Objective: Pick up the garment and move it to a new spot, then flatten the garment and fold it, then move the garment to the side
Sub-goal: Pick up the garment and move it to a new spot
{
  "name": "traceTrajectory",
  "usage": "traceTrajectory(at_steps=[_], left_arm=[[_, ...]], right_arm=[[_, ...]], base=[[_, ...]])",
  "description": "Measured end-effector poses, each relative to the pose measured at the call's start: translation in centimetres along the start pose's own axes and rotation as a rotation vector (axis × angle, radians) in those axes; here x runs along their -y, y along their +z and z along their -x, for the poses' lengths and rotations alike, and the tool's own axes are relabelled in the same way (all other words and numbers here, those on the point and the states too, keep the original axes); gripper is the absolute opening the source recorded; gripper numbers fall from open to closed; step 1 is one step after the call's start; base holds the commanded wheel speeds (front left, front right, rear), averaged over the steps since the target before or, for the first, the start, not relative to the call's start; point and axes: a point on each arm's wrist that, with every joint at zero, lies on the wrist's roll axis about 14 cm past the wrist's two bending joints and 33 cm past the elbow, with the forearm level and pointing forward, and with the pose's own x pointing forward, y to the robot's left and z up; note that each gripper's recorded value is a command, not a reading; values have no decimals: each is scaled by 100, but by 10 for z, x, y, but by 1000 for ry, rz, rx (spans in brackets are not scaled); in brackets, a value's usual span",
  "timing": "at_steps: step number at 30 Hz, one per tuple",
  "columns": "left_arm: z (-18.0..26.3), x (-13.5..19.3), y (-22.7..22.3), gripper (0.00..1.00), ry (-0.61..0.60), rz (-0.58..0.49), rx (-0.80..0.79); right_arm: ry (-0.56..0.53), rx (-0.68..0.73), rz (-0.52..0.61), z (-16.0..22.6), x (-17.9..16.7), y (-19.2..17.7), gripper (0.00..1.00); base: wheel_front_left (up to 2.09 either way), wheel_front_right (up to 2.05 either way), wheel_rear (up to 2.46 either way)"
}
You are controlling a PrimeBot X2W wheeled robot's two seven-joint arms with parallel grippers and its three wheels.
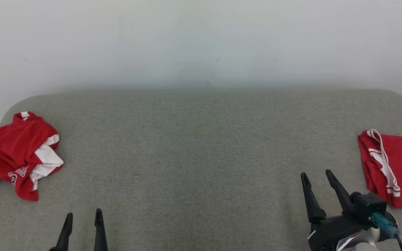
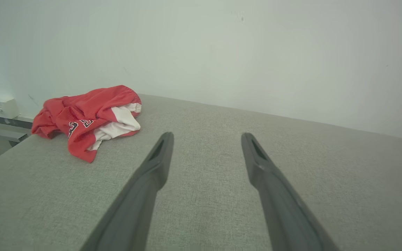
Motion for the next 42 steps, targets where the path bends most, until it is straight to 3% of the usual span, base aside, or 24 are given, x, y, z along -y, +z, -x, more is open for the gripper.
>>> traceTrajectory(at_steps=[24,32,42], left_arm=[[95,-114,15,100,384,-54,28],[110,-126,18,100,435,-55,40],[107,-125,7,100,415,-45,0]], right_arm=[[367,-44,-38,-47,-137,-14,100],[411,-45,-33,-48,-154,-13,100],[398,-62,-43,-46,-148,-20,100]], base=[[0,0,0],[0,0,0],[0,0,0]])
